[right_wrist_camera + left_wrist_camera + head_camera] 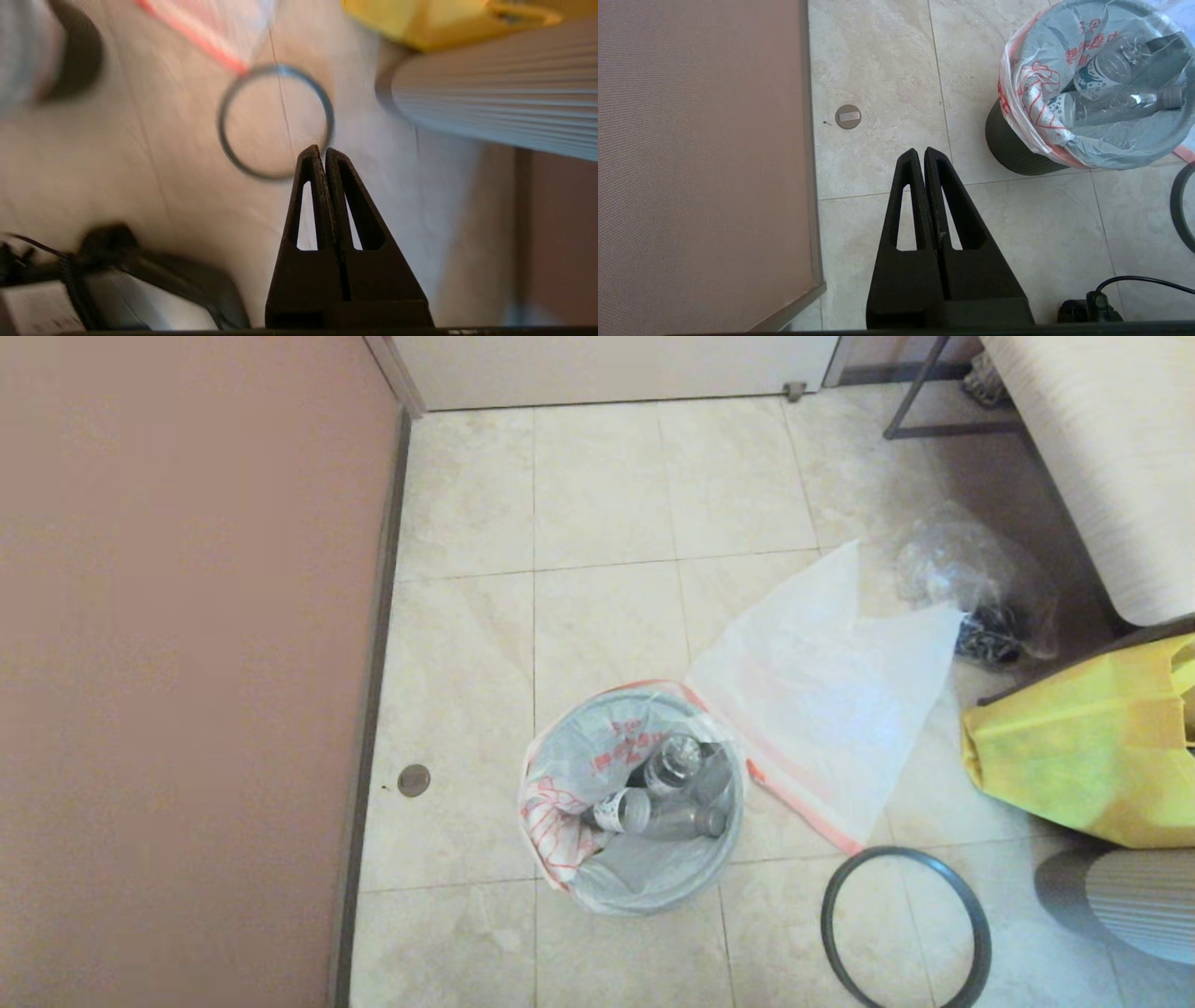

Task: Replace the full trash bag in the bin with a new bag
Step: Place the trash bag on the floor

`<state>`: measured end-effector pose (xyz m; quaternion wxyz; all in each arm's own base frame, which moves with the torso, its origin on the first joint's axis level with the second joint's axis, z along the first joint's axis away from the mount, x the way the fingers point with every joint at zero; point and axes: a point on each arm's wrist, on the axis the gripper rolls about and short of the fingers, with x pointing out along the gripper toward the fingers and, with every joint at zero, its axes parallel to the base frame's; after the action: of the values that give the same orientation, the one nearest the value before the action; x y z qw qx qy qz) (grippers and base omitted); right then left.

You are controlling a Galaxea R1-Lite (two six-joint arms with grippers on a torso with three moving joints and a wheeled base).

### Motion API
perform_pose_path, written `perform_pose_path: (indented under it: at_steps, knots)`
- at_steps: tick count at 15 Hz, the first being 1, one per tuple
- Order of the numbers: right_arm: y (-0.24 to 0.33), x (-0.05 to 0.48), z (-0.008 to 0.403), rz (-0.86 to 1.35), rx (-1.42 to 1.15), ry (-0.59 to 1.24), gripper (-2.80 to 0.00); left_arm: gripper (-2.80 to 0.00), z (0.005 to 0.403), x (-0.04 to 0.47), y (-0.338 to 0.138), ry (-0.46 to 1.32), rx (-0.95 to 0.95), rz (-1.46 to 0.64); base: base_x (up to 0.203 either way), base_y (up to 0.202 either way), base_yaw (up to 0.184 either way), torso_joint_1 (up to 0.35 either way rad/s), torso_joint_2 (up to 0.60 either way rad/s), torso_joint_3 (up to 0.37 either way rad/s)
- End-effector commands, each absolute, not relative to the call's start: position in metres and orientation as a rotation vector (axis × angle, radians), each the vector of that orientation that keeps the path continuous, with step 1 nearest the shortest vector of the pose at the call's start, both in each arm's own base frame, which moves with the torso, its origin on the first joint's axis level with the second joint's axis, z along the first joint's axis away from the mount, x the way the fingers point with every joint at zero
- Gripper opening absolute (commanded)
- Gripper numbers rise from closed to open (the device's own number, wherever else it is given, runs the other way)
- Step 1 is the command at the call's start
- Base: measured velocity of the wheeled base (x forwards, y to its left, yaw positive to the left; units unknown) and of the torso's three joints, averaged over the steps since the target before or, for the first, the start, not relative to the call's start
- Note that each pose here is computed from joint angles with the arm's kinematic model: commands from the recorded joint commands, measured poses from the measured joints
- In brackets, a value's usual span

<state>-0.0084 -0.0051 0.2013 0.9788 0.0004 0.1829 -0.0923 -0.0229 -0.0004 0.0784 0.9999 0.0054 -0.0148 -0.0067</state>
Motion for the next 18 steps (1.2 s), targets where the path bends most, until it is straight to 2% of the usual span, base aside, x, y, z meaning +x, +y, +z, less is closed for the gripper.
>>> perform_pose_path:
  at_steps: [1, 9, 15, 18]
  knots:
    - [-0.006, -0.039, 0.195, -0.175, 0.025, 0.233, -2.8, -2.8, 0.075, -0.022, 0.0, -0.018, 0.011, -0.014, 0.0, 0.0, 0.0, 0.0, 0.0, 0.0]
    - [-0.002, -0.072, 0.135, -0.042, 0.037, 0.105, -2.8, -2.8, 0.075, -0.022, 0.0, -0.018, 0.011, -0.014, 0.0, 0.0, 0.0, 0.0, 0.0, 0.0]
    - [-0.001, -0.029, 0.09, -0.016, 0.007, -0.026, -2.8, -2.8, 0.075, -0.022, 0.0, -0.018, 0.011, -0.014, 0.0, 0.0, 0.0, 0.0, 0.0, 0.0]
    - [0.0, -0.024, 0.076, 0.003, 0.002, 0.015, -2.8, -2.8, 0.075, -0.022, 0.0, -0.018, 0.011, -0.014, 0.0, 0.0, 0.0, 0.0, 0.0, 0.0]
